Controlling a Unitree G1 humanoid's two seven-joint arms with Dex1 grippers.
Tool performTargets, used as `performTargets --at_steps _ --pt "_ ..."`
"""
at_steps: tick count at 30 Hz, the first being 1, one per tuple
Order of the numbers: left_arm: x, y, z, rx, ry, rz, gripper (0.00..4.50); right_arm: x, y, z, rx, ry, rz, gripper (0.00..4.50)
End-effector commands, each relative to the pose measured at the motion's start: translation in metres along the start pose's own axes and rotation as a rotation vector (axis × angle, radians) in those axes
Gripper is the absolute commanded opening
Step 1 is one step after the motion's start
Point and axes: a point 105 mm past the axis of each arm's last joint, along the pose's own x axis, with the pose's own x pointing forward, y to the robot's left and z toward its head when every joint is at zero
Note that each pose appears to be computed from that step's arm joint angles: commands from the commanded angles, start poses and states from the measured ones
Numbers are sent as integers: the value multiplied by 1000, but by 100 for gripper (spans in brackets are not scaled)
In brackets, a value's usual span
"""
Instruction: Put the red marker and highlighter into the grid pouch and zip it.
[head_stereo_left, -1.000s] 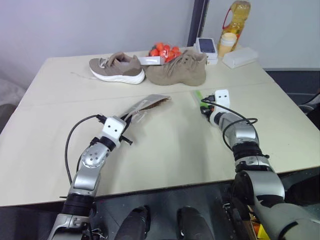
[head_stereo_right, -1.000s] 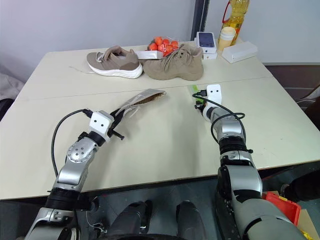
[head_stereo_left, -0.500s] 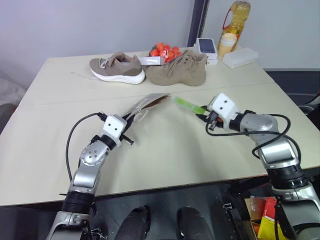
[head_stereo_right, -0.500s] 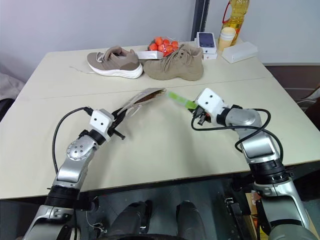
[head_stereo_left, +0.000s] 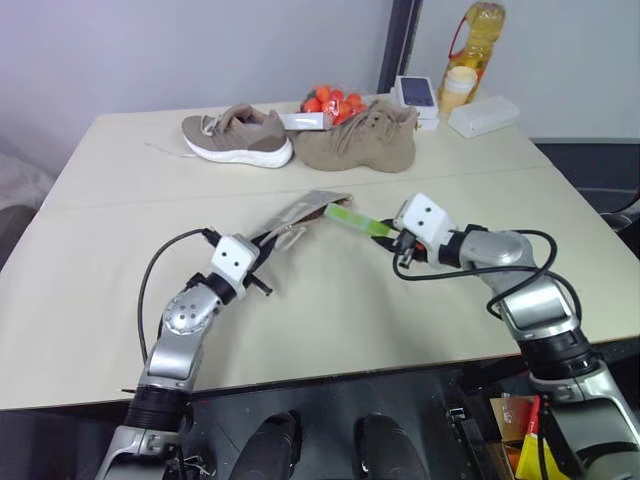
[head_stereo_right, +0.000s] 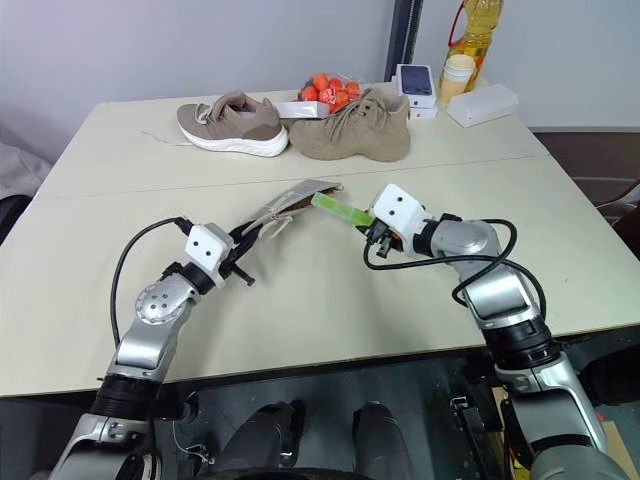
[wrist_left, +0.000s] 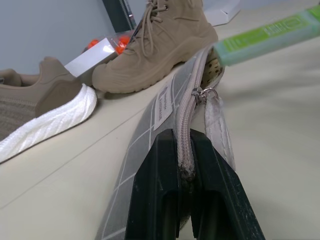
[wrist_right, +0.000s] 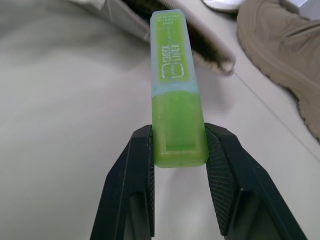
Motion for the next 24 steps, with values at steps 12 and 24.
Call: performTargets --at_steps 12,24 --pt "-2 -18 28 17 -100 -110 0 2 0 11 -85 -6 25 86" --pt "-20 -46 32 84 -90 -443 0 -1 30 25 -477 56 259 86"
